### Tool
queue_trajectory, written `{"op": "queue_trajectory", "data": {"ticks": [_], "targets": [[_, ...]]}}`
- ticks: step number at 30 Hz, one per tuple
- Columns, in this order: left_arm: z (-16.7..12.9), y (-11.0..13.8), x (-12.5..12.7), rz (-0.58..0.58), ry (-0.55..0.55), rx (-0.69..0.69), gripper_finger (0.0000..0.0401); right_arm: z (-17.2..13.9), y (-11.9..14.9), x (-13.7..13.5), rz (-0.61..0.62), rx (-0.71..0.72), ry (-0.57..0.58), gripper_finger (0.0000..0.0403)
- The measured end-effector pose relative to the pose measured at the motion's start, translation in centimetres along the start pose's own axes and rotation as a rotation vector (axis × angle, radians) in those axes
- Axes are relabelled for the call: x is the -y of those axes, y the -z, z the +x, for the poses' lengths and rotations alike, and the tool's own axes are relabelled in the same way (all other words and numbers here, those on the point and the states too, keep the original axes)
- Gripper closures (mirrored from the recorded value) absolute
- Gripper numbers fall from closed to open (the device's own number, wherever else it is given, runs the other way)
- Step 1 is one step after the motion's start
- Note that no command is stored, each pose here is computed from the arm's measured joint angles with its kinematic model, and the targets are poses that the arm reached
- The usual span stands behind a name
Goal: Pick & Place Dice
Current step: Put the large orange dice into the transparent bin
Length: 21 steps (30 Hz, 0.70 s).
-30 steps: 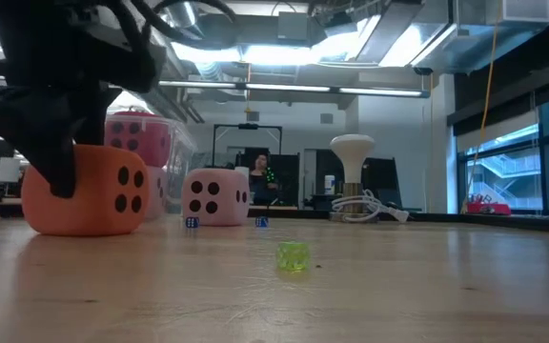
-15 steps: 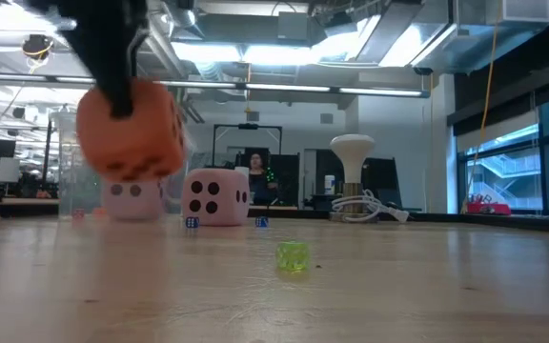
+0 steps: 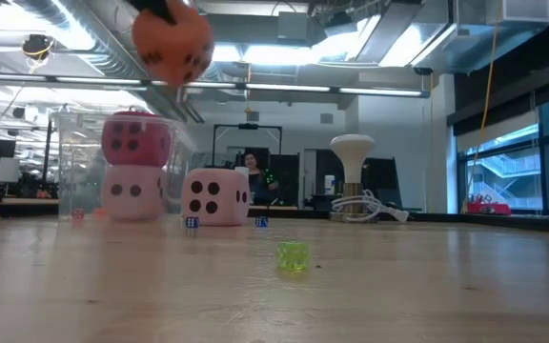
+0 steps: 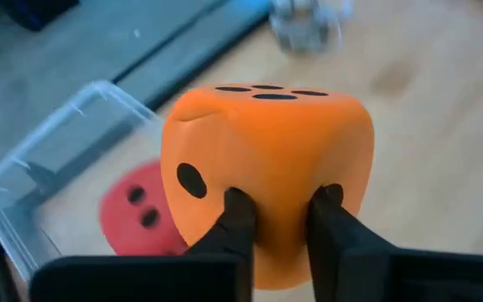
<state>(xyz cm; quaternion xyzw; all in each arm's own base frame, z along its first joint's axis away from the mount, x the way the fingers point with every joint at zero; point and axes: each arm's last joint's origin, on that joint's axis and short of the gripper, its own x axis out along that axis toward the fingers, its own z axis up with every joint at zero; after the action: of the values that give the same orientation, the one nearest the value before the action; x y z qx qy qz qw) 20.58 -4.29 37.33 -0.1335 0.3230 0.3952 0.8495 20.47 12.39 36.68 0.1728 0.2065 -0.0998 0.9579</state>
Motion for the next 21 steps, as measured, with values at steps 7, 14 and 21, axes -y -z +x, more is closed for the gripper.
{"op": "queue_trajectory", "data": {"ticks": [7,14,21], "targets": [[-1.3,-3.0,-4.7,-0.114,-0.071,0.149,0.0394,0.0,0.0,0.0,0.008,0.0,0.0,0.0293],[-0.7,-6.3,-9.2,-0.096,-0.255,0.129,0.0401,0.0,0.0,0.0,0.013,0.004,-0.004,0.0293],[2.0,-6.7,-13.1,-0.07,-0.397,-0.125,0.0401,0.0,-0.1,0.0,0.017,0.005,-0.004,0.0293]]}}
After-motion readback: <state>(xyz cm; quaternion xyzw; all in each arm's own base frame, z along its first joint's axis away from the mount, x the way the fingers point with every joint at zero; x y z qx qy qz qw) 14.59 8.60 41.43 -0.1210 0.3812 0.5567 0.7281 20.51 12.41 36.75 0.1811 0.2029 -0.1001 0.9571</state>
